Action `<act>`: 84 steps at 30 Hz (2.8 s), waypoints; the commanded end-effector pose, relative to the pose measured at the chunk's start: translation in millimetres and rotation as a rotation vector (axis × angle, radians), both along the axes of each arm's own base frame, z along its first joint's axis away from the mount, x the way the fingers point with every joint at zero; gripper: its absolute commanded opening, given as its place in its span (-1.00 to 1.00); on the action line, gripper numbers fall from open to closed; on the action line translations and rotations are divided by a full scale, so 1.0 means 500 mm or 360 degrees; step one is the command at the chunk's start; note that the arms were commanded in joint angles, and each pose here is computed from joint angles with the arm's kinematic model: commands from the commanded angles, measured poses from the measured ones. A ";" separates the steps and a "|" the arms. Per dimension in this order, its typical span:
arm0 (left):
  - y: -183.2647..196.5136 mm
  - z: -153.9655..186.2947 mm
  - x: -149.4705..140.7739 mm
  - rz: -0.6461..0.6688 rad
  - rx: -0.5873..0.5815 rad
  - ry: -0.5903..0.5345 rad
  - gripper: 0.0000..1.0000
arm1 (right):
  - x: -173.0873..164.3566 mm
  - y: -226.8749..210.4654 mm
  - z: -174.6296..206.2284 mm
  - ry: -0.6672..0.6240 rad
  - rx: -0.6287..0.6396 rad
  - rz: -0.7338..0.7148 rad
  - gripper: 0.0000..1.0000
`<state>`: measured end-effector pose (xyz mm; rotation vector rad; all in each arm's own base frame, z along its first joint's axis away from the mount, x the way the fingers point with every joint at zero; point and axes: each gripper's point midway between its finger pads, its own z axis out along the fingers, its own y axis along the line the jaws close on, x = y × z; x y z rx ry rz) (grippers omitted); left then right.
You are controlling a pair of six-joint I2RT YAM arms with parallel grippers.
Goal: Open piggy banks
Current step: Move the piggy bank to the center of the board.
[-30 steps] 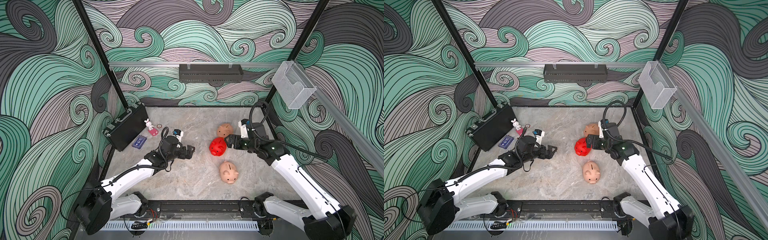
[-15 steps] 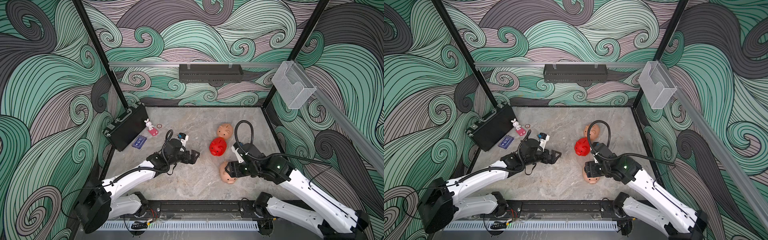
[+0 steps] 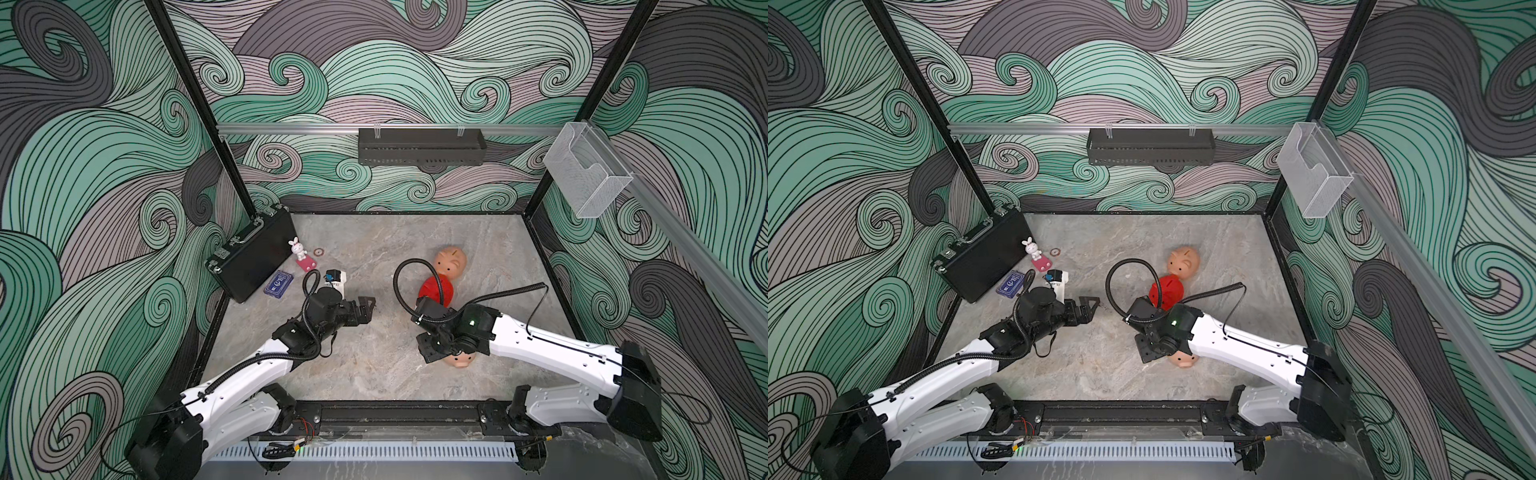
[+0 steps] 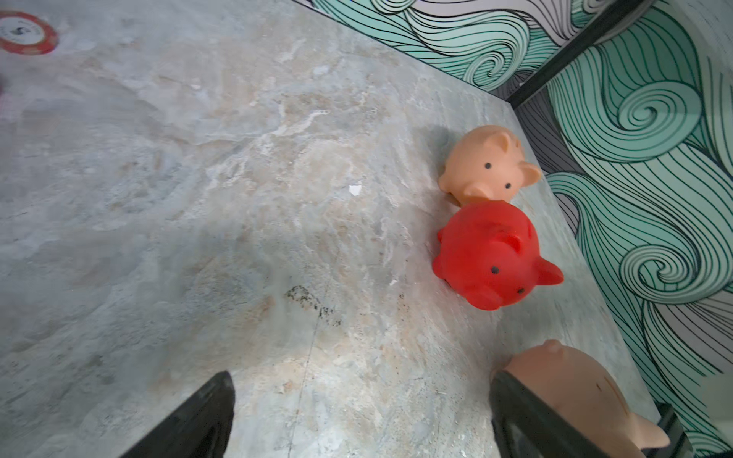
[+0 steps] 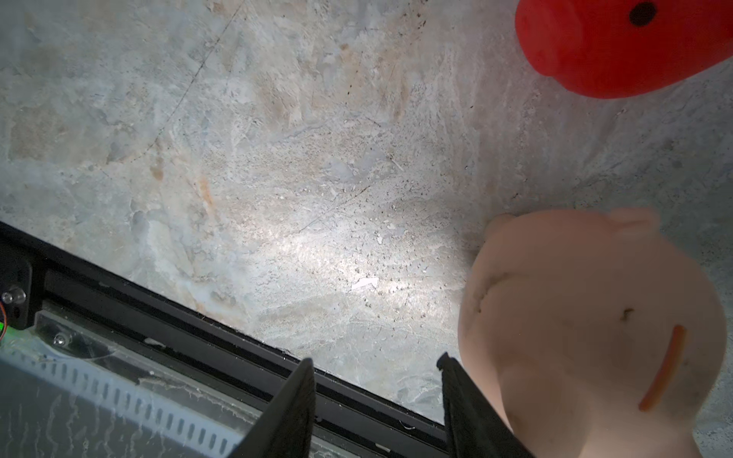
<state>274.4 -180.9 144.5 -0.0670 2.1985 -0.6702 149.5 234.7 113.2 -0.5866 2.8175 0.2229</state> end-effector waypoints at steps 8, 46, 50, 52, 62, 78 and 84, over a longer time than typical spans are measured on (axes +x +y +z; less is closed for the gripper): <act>0.039 0.000 0.030 0.0157 -0.0133 0.0045 0.97 | 0.037 -0.043 -0.056 -0.0085 -0.0262 -0.0137 0.09; -0.277 0.018 0.096 -0.0630 0.0098 0.0219 0.96 | 0.289 -0.181 0.035 -0.0136 0.0864 -0.0954 0.42; -0.311 0.010 0.113 -0.0666 0.0065 0.0253 0.95 | 0.328 -0.173 0.020 -0.0094 0.0976 -0.1026 0.50; -0.324 0.005 0.119 -0.0684 0.0053 0.0264 0.95 | 0.344 -0.170 0.013 -0.0079 0.1028 -0.1046 0.58; -0.352 0.001 0.127 -0.0719 -0.0008 0.0271 0.93 | 0.368 -0.181 -0.022 -0.0032 0.0994 -0.1076 0.68; -0.187 0.022 0.080 -0.0370 0.0206 0.0208 0.93 | 0.366 -0.082 -0.053 0.0088 0.1000 -0.0842 0.56; -0.095 0.042 0.039 -0.0221 0.0308 0.0165 0.94 | 0.352 0.002 -0.069 0.0164 0.1000 -0.0672 0.54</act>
